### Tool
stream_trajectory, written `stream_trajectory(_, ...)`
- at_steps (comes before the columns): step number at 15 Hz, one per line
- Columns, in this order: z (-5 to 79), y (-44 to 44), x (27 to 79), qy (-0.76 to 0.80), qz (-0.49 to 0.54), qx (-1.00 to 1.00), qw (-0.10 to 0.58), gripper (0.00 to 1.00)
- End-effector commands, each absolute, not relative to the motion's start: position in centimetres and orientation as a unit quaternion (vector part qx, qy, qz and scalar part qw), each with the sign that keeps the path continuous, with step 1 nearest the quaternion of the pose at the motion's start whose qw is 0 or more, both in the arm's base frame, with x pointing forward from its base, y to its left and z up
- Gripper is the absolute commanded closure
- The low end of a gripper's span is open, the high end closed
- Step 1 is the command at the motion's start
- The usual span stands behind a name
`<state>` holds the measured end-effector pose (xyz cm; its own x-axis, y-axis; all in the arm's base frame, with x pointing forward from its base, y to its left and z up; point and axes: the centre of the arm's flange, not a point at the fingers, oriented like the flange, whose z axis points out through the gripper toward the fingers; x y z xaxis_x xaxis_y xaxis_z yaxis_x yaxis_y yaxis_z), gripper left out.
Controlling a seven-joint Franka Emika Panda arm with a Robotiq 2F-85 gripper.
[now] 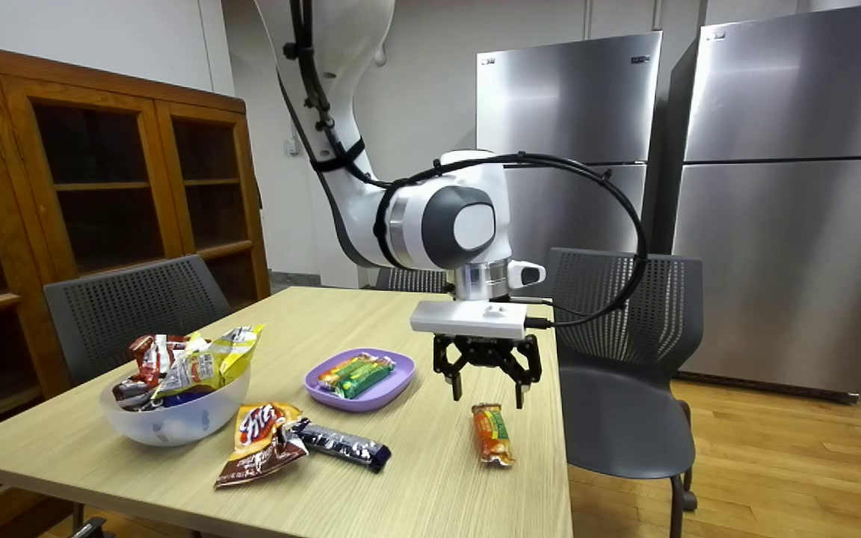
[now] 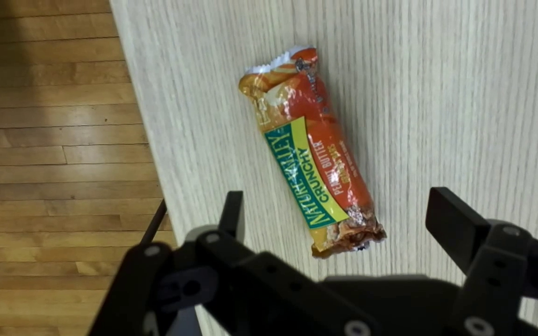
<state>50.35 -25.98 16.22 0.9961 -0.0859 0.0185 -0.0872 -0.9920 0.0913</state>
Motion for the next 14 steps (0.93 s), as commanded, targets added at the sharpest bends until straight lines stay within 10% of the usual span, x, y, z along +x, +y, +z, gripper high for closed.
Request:
stream_trajectory(1, 15.0, -26.1, 50.8, -0.032, 0.007, 0.998, 0.050, 0.00)
stream_trajectory(14, 12.3, -26.2, 51.2, 0.049, -0.001, 0.998, 0.049, 0.00)
